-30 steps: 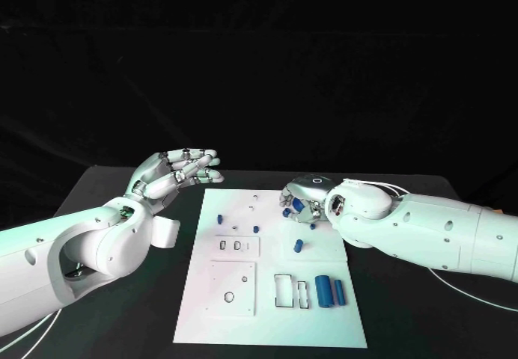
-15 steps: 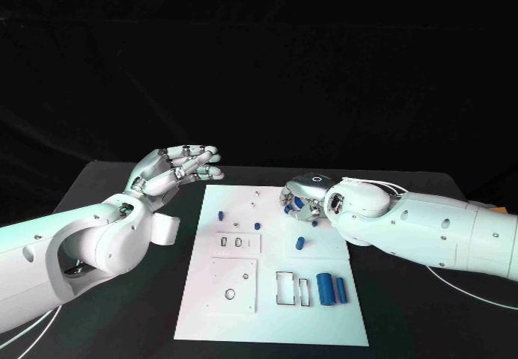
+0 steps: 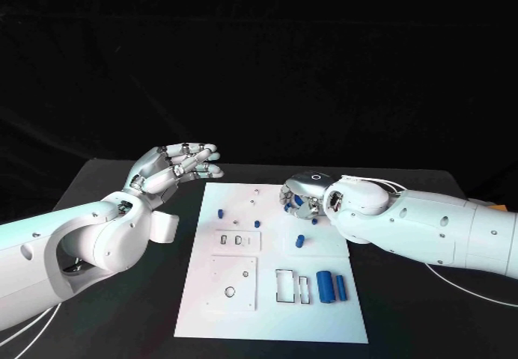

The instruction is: Assemble the parts on the task board

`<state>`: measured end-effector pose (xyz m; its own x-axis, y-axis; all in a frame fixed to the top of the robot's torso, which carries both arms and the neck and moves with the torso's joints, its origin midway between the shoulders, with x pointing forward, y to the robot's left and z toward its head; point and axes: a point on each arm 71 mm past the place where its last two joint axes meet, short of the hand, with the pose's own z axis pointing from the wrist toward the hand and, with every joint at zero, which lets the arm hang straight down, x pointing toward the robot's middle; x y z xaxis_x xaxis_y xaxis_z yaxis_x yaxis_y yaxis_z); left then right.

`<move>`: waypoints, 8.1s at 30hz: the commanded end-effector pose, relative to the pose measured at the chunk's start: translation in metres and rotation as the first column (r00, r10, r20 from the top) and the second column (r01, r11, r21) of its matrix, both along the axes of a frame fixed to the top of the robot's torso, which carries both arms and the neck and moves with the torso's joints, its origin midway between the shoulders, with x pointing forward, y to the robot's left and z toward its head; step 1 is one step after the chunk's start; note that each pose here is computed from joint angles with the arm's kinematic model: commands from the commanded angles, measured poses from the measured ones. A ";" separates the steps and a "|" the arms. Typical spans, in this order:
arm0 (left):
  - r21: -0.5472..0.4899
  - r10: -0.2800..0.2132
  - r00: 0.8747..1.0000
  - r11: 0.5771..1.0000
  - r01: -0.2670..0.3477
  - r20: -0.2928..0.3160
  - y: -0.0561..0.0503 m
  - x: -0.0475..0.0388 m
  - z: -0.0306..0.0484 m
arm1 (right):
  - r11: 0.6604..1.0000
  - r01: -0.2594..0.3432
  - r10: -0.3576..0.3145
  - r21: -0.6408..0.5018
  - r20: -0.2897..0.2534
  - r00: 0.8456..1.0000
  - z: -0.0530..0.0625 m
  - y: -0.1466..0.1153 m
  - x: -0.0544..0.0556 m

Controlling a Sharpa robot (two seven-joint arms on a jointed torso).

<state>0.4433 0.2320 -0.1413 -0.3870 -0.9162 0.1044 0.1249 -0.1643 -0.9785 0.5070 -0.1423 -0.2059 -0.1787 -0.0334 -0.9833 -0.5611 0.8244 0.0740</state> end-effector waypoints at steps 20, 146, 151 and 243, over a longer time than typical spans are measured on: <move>-0.013 -0.024 1.000 1.000 0.024 -0.005 -0.002 -0.0006 0.0019 | 0.999 0.035 -0.032 -0.033 0.071 0.997 0.001 0.001 0.003; -0.006 -0.026 1.000 1.000 0.026 0.002 -0.002 0.0055 0.0104 | 0.997 0.005 -0.020 0.076 0.197 0.980 0.017 0.059 0.018; -0.006 -0.025 1.000 1.000 0.025 0.001 -0.002 0.0057 0.0103 | 0.997 0.006 -0.021 0.076 0.197 0.980 0.017 0.058 0.018; 0.009 0.008 1.000 1.000 -0.007 -0.014 0.011 0.0193 0.0039 | 0.915 0.309 -0.288 0.261 -0.114 0.951 0.029 -0.087 -0.007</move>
<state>0.4629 0.2454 -0.1384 -0.3576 -0.9296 0.0898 0.1142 -0.1390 -0.9837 0.4996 -0.2287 -0.1742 -0.2484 0.3987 -0.8828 -0.2724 0.8458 0.4587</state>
